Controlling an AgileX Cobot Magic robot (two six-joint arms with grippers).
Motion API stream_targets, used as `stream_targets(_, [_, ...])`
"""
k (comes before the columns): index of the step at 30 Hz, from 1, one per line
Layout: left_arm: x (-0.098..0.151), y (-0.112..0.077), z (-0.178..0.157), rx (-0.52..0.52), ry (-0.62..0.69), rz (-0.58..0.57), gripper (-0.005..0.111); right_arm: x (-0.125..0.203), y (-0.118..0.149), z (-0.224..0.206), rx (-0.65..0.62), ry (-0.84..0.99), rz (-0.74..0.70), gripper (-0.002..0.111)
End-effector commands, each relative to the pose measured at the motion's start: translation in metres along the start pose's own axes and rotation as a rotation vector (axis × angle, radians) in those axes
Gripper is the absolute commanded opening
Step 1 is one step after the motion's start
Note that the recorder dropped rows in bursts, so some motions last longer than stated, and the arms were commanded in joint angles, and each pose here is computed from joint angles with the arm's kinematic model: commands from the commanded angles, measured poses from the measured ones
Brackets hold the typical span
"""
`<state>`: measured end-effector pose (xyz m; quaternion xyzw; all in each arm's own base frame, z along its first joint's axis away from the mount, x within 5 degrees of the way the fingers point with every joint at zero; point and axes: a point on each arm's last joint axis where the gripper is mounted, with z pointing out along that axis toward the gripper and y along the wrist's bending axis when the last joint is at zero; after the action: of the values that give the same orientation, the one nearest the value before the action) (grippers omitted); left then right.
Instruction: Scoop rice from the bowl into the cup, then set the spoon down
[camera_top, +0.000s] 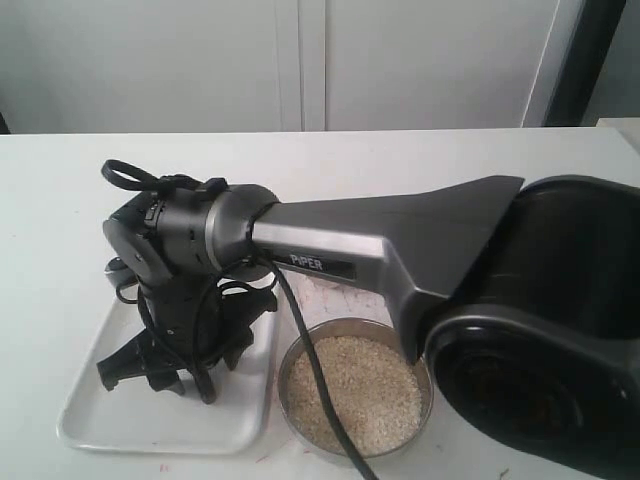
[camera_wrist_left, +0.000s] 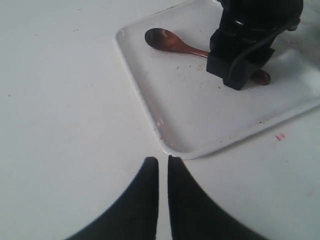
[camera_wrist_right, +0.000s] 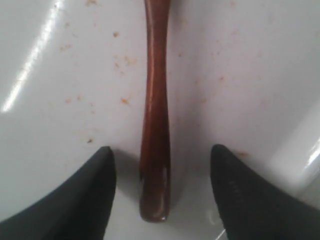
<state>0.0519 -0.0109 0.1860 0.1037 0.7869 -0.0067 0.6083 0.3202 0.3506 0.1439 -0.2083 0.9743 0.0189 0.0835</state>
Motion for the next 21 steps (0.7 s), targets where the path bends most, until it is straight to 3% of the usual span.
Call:
stream_targets(1, [0.002,-0.001,0.000,0.003,0.005,-0.007,0.014,-0.004,0.001,-0.020,-0.028,-0.054,-0.004,0.056])
stream_targets(12, [0.002,-0.001,0.000,0.003,0.005,-0.007,0.014,-0.012,-0.004,-0.148,-0.196,-0.429,0.018,0.055])
stream_targets(17, [0.002,-0.001,0.000,0.003,0.005,-0.007,0.014,0.002,-0.017,-0.233,-0.288,-0.650,0.019,0.055])
stream_targets(21, [0.002,-0.001,0.000,0.003,0.005,-0.007,0.014,0.027,-0.033,-0.301,-0.361,-0.821,0.026,0.044])
